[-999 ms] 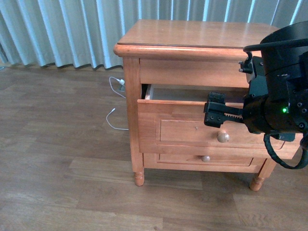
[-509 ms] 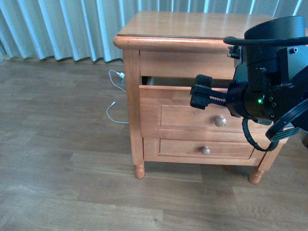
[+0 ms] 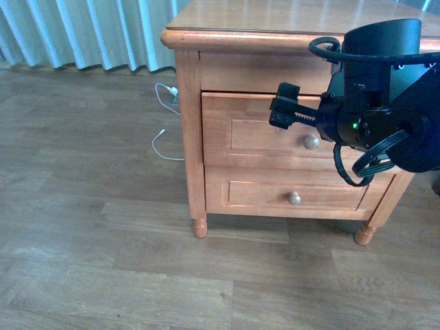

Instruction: Put charger into drawer

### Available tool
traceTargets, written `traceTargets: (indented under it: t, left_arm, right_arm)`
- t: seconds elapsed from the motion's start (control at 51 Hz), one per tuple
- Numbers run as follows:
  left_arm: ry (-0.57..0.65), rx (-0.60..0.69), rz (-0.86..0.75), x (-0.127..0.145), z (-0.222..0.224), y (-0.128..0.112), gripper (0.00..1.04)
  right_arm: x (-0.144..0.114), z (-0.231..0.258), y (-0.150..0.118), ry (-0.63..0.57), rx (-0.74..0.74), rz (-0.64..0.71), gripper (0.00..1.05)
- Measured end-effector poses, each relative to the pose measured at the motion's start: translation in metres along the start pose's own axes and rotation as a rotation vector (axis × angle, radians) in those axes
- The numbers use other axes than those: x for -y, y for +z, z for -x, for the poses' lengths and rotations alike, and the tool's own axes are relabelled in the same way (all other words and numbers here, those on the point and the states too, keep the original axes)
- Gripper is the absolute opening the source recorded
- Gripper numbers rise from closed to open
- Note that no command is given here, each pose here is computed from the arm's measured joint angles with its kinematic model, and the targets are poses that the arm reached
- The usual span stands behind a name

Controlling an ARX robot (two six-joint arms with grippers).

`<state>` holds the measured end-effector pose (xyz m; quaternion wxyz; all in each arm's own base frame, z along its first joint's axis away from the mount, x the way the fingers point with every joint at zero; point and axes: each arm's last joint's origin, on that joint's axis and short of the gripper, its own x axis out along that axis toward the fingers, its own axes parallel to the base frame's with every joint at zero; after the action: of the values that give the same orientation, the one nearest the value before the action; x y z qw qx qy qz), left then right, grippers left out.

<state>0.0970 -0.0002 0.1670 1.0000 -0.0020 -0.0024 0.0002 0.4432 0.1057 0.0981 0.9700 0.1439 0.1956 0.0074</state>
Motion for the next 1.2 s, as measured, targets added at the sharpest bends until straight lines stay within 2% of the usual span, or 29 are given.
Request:
traceTargets:
  t: [0.47, 0.823, 0.941, 1.195]
  left_arm:
    - [0.000, 0.000, 0.000, 0.000, 0.000, 0.000, 0.99]
    - [0.000, 0.000, 0.000, 0.000, 0.000, 0.000, 0.99]
    - [0.000, 0.000, 0.000, 0.000, 0.000, 0.000, 0.99]
    - [0.000, 0.000, 0.000, 0.000, 0.000, 0.000, 0.99]
  right_arm:
    - [0.003, -0.017, -0.004, 0.015, 0.011, -0.004, 0.97]
    - [0.005, -0.017, -0.004, 0.008, 0.003, -0.001, 0.97]
    - [0.013, -0.010, -0.002, -0.009, -0.003, 0.012, 0.97]
    - [0.026, 0.050, 0.043, -0.012, 0.071, 0.001, 0.97]
